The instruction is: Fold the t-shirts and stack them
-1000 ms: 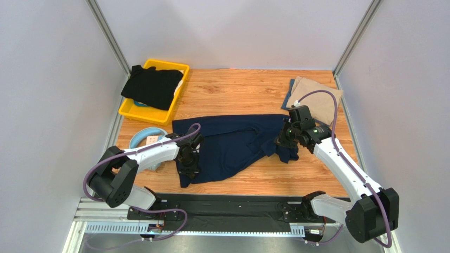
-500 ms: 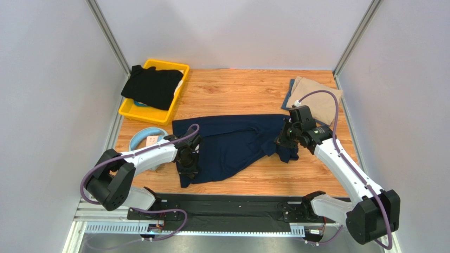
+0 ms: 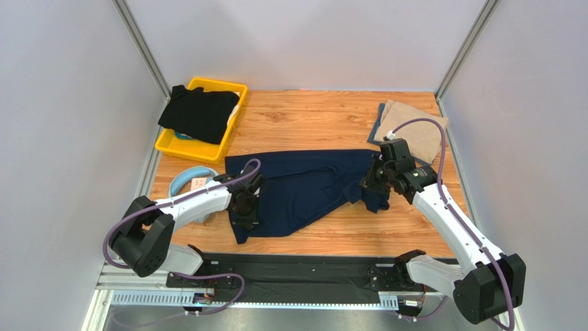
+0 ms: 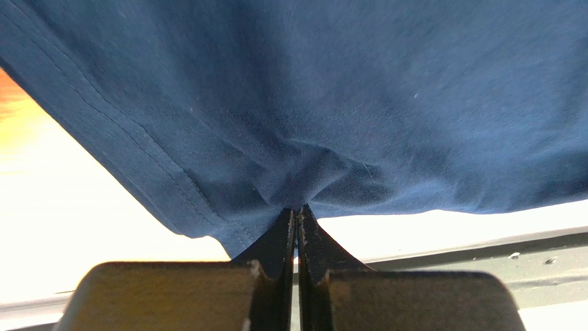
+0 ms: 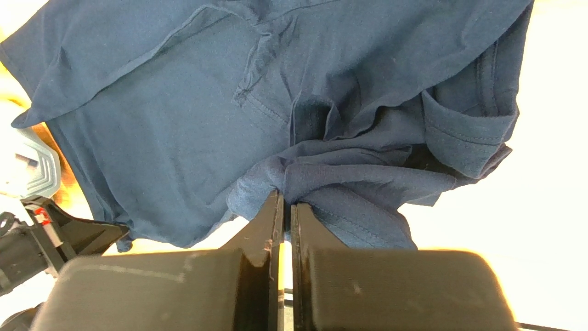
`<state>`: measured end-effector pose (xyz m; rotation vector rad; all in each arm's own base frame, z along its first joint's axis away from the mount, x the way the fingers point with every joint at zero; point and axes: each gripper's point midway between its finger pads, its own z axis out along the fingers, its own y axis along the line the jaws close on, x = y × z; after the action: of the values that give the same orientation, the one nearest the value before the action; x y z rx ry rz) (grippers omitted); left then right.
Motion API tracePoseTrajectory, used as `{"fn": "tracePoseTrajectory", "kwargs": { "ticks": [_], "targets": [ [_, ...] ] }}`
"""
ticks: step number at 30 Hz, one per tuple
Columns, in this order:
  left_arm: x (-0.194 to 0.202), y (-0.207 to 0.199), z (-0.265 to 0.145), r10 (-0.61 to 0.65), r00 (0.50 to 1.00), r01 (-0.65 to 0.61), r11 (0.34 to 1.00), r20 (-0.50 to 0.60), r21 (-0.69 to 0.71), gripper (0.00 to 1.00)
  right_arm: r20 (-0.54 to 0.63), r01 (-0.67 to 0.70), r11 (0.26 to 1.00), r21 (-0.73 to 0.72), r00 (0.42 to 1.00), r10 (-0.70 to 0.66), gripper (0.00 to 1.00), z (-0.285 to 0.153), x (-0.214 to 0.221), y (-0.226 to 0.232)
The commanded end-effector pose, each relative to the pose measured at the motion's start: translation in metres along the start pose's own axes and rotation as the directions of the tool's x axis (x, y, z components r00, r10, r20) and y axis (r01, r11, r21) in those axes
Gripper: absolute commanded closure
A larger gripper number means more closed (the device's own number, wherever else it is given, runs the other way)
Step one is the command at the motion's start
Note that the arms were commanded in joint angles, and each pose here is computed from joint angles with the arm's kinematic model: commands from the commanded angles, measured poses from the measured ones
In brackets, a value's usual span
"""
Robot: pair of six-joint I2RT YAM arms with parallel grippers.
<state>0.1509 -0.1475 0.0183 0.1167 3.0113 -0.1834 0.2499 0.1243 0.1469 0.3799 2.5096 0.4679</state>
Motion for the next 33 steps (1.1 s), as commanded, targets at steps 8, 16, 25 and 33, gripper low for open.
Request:
{"fn": "tracePoseTrajectory", "kwargs": {
  "ticks": [8, 16, 25, 33],
  "targets": [
    [-0.014, -0.004, -0.009, 0.028, 0.998, -0.028, 1.000, 0.053, 0.001, 1.00, 0.045, 0.001, 1.000, 0.021, 0.999, -0.002, 1.00, -0.005, -0.010, -0.003],
    [-0.014, -0.004, -0.008, 0.024, 0.998, -0.024, 1.000, 0.054, 0.000, 1.00, 0.055, 0.004, 1.000, 0.026, 0.998, -0.005, 1.00, -0.008, -0.014, -0.006],
    [-0.009, 0.000, -0.005, 0.018, 0.999, -0.018, 1.000, 0.049, -0.003, 1.00, 0.055, 0.000, 0.999, 0.032, 0.998, -0.002, 1.00, -0.008, -0.016, -0.009],
    [-0.006, -0.003, -0.001, 0.004, 0.999, -0.004, 1.000, 0.038, 0.013, 1.00, 0.050, -0.002, 0.999, 0.042, 0.999, 0.000, 1.00, -0.006, -0.017, -0.010]
  ]
}}
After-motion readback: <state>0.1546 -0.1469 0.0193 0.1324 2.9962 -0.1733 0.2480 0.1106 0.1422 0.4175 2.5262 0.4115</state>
